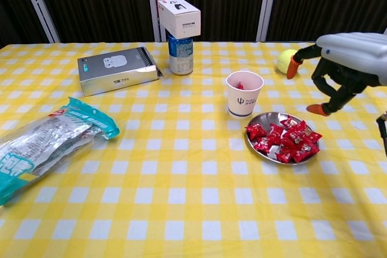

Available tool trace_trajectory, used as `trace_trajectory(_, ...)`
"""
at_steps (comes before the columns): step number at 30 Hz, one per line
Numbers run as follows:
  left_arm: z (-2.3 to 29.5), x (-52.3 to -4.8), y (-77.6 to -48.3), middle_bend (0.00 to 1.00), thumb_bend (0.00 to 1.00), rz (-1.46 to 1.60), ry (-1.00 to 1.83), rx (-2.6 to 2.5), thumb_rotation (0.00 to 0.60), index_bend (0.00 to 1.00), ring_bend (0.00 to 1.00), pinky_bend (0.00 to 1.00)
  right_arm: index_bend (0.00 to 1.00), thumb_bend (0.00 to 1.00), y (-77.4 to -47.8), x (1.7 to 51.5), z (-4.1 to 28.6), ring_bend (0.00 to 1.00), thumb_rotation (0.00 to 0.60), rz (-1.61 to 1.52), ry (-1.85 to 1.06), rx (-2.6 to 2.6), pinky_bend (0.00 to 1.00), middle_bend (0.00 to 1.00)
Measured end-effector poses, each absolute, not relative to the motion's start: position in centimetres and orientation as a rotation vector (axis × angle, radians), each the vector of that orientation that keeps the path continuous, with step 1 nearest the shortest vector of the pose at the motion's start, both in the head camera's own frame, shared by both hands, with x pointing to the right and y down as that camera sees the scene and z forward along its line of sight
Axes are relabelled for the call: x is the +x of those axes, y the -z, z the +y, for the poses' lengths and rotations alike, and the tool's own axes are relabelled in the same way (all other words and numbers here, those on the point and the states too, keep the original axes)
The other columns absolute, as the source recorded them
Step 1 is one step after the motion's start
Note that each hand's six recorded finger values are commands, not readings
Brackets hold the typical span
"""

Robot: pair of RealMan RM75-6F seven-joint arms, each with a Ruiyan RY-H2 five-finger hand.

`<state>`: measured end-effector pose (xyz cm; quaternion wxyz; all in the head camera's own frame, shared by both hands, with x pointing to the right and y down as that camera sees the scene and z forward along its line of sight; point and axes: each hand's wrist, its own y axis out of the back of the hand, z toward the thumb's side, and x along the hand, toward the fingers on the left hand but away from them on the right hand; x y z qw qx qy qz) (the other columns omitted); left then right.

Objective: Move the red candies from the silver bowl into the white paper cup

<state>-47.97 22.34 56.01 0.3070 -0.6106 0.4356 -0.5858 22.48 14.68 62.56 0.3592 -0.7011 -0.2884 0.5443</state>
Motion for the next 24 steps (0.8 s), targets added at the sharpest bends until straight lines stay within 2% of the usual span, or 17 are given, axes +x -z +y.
trace_trajectory(12,22.3,-47.6,-56.2,0.0,0.04,1.139,1.543,-1.606,0.6,0.0,0.0,0.0,0.3,0.31,-66.0,22.5,17.7,0.84,0.6,-0.639,-1.519,-1.839,0.9,0.73)
trace_trajectory(16,22.3,-47.7,-56.2,0.0,0.04,1.139,1.548,-1.606,0.6,0.0,0.0,0.0,0.36,0.31,-67.1,22.0,17.8,0.84,0.6,-0.647,-1.531,-1.848,0.9,0.73)
trace_trajectory(24,22.3,-48.0,-56.3,0.0,0.04,1.142,1.556,-1.613,0.6,0.0,0.0,0.0,0.39,0.31,-69.0,21.1,16.7,0.84,0.6,-0.678,-1.543,-1.852,0.9,0.73)
